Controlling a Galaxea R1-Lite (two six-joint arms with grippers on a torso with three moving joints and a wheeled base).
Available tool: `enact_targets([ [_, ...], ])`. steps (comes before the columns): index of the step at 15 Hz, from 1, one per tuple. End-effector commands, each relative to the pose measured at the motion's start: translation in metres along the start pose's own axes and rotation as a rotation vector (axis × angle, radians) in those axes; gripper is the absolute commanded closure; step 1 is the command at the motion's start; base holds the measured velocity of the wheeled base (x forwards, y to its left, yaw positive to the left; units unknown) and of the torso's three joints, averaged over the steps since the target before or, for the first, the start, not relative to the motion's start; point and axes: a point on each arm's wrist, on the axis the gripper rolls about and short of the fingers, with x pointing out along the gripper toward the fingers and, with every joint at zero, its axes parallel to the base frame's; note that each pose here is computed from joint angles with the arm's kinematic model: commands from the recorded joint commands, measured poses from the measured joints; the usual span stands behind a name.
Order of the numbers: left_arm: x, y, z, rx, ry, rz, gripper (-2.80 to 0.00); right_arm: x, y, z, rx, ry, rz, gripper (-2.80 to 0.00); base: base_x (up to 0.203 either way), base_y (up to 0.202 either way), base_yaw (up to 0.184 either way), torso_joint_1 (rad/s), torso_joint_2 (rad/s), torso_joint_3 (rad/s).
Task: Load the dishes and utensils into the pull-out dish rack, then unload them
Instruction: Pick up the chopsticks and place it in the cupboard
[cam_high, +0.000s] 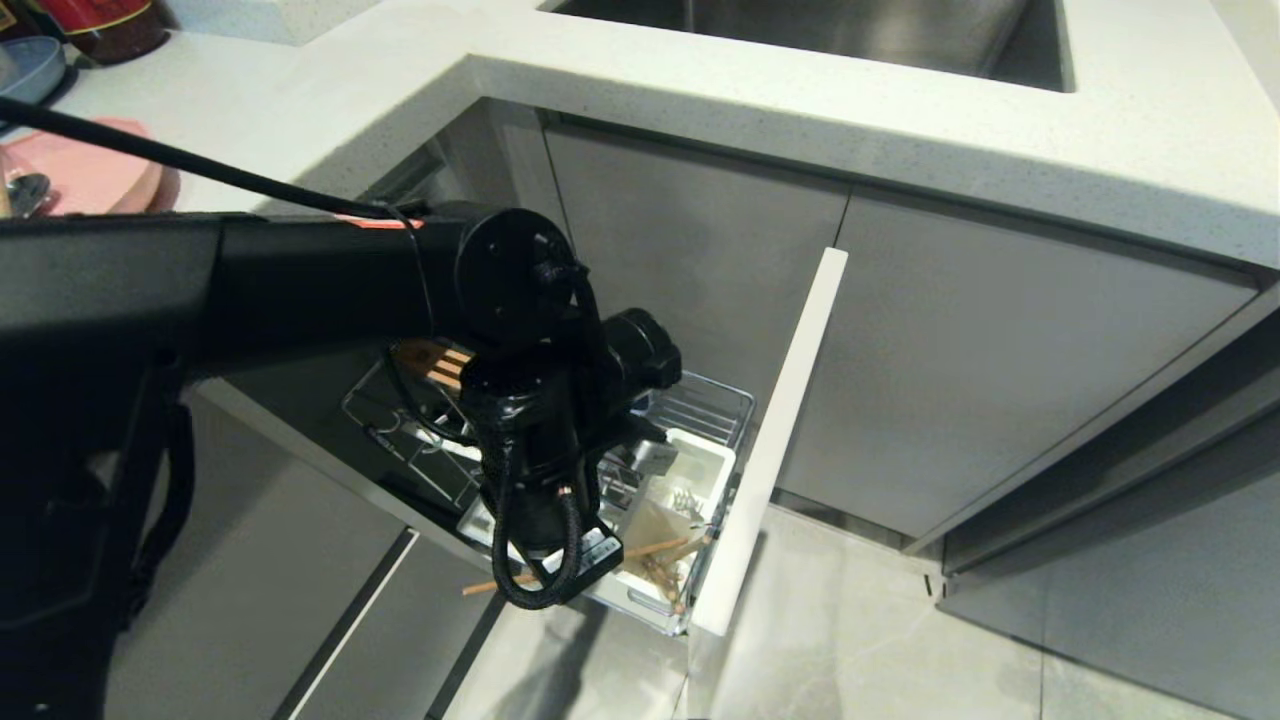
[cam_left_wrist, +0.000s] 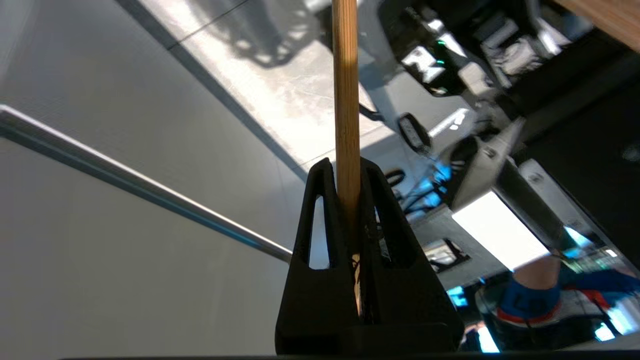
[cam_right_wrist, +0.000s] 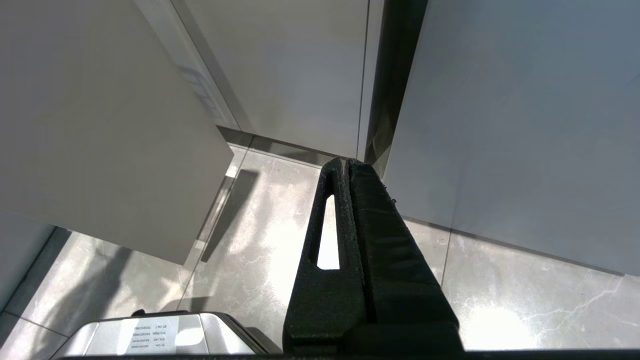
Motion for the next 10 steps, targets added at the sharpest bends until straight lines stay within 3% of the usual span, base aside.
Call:
enact_targets([
  [1, 0.012, 0.000, 0.008, 0.004, 0.021, 0.009, 0.00, 0.000, 0.000, 0.000, 0.000, -0.005, 0.000, 0.00, 0.000, 0.000, 0.000, 0.000, 0.00, 0.000],
  [10, 0.022, 0.000, 0.020, 0.007, -0.022, 0.010, 0.00, 0.000, 0.000, 0.000, 0.000, -0.005, 0.000, 0.00, 0.000, 0.000, 0.000, 0.000, 0.00, 0.000],
])
